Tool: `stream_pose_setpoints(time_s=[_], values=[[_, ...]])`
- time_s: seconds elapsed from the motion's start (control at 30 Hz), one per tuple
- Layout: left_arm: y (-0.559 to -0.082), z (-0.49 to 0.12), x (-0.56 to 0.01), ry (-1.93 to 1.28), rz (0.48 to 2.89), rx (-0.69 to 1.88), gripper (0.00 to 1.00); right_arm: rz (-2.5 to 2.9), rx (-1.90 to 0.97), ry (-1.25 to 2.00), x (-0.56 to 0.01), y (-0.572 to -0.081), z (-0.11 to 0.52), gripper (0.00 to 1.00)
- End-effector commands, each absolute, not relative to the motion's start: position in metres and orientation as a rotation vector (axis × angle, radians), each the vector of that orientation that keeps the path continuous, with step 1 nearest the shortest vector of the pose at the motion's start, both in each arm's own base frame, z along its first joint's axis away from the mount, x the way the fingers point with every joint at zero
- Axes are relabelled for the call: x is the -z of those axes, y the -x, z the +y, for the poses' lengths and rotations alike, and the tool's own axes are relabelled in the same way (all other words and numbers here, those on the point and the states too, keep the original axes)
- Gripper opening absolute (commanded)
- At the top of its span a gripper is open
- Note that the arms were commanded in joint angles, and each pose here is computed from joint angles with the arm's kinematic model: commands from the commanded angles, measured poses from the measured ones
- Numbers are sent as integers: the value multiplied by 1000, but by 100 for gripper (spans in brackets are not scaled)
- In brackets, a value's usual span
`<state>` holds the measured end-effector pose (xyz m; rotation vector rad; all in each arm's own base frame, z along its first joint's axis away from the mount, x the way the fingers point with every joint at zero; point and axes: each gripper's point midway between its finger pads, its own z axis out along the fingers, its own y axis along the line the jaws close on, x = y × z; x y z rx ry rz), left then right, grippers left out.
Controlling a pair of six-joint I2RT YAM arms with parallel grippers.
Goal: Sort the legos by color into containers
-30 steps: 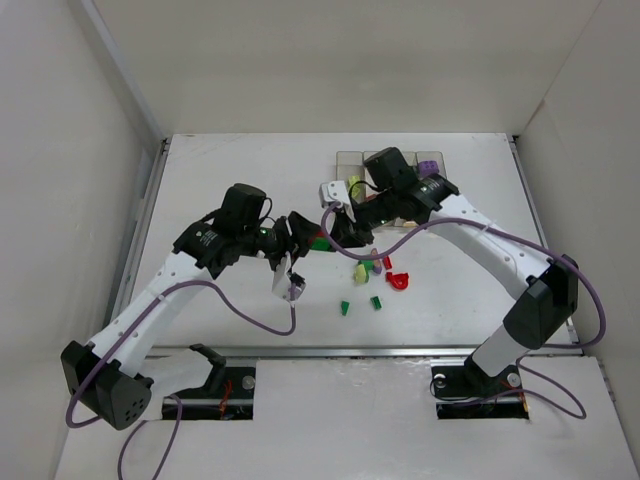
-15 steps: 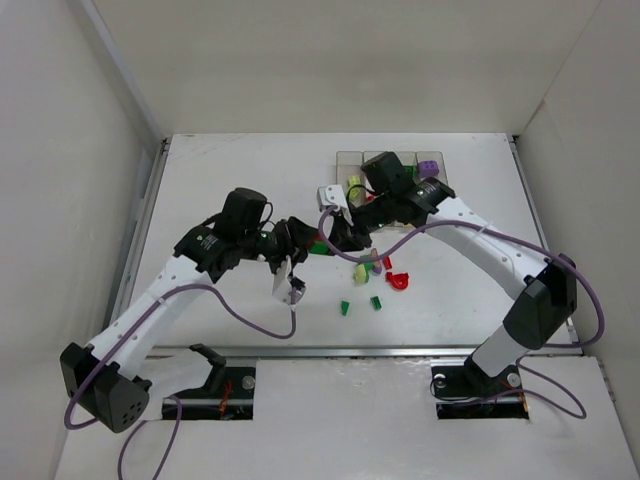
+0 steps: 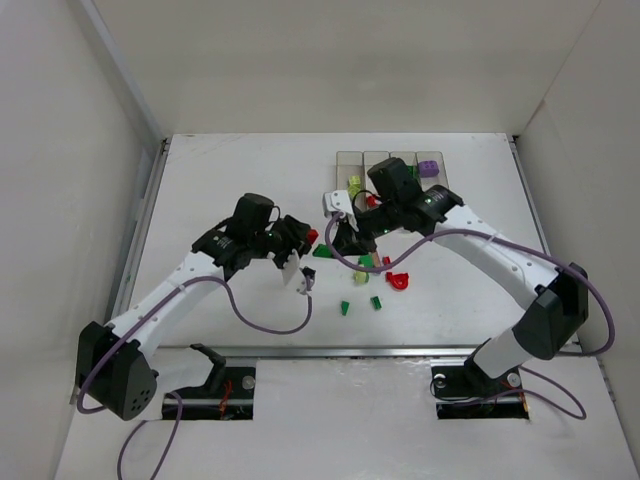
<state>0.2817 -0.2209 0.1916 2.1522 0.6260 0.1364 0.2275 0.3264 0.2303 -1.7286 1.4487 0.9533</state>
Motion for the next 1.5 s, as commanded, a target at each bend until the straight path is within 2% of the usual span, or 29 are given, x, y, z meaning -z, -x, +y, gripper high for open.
stream_pose_setpoints(time_s=[0.0,0.27,0.33,0.4,0.47,0.5,0.57,0.7,0.8,0.97,1.33,1.4,1.43,1.47], values=[[-290,-221,-204,-2089,670,-163,0,1368,-983,1718,-247,-221,332,0],[-289,-216,-214,-2048,707,-165,0,1474,-986,1665,-237,-238,319,0],[-287,-214,-209,-2043,742,-142,0,1551,-906,1541,-239,-272,307,0],[-286,-213,-211,-2025,767,-131,0,1708,-876,1325,-240,-302,294,0],[-286,-215,-213,-1992,802,-104,0,1831,-672,1002,-242,-366,258,0],[-287,-218,-216,-1946,841,-73,0,1894,-662,823,-247,-382,247,0],[-290,-220,-217,-1899,895,-43,0,1986,-456,489,-242,-423,203,0],[-297,-225,-224,-1796,979,5,0,2058,-271,128,-225,-468,171,0],[-299,-227,-223,-1762,1018,32,0,2071,-151,-51,-210,-486,143,0],[-301,-230,-223,-1739,1038,60,0,2046,-112,-304,-192,-502,111,0],[-313,-242,-216,-1679,1091,130,0,2113,-73,-202,-155,-520,114,1],[-317,-245,-218,-1669,1094,133,0,2129,-77,-195,-150,-520,116,9],[-316,-247,-215,-1676,1095,148,0,2140,-73,-194,-144,-521,116,18],[-321,-247,-219,-1660,1094,153,0,2146,-53,-209,-143,-520,109,43]])
